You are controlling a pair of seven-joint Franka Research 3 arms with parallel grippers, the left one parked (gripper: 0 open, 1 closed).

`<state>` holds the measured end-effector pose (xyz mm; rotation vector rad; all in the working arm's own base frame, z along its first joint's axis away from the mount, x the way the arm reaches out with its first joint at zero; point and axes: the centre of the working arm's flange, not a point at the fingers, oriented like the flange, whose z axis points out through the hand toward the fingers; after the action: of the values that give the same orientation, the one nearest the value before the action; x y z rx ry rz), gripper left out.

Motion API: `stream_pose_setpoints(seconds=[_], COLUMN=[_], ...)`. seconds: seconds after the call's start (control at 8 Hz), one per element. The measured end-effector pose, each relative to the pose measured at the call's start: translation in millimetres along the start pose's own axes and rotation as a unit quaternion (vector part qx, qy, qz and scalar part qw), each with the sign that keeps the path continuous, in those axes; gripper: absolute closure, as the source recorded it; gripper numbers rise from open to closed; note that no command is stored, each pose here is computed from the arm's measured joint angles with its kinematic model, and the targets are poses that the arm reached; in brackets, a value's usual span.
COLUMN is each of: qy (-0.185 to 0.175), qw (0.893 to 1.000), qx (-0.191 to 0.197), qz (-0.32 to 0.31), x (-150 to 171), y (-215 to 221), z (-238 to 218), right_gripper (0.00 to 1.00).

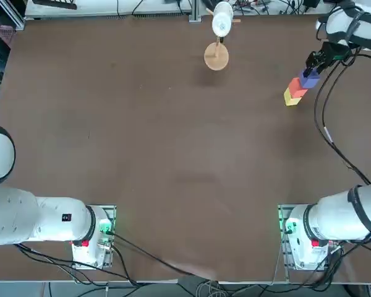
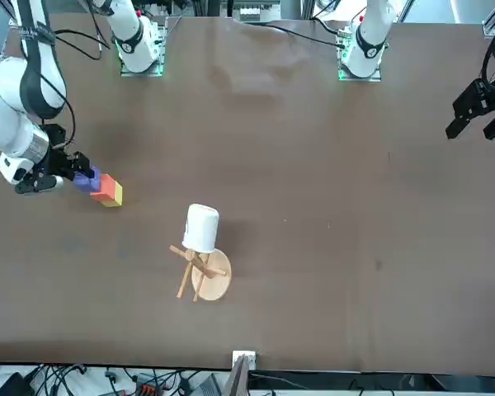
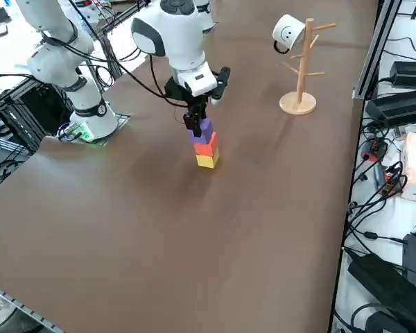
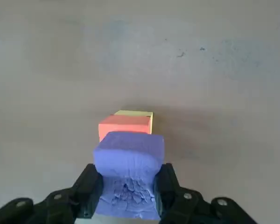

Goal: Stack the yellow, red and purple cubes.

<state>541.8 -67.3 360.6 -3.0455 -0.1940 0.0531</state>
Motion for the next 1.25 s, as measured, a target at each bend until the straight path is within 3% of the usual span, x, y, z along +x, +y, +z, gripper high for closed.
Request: stream_pose_setpoints(seconds=[1.25], qy=[0.005], qw=[1.000], qx=[-0.003], qz=[-0.002], x=[2], y=[-11], z=[5], right_gripper=[0.40])
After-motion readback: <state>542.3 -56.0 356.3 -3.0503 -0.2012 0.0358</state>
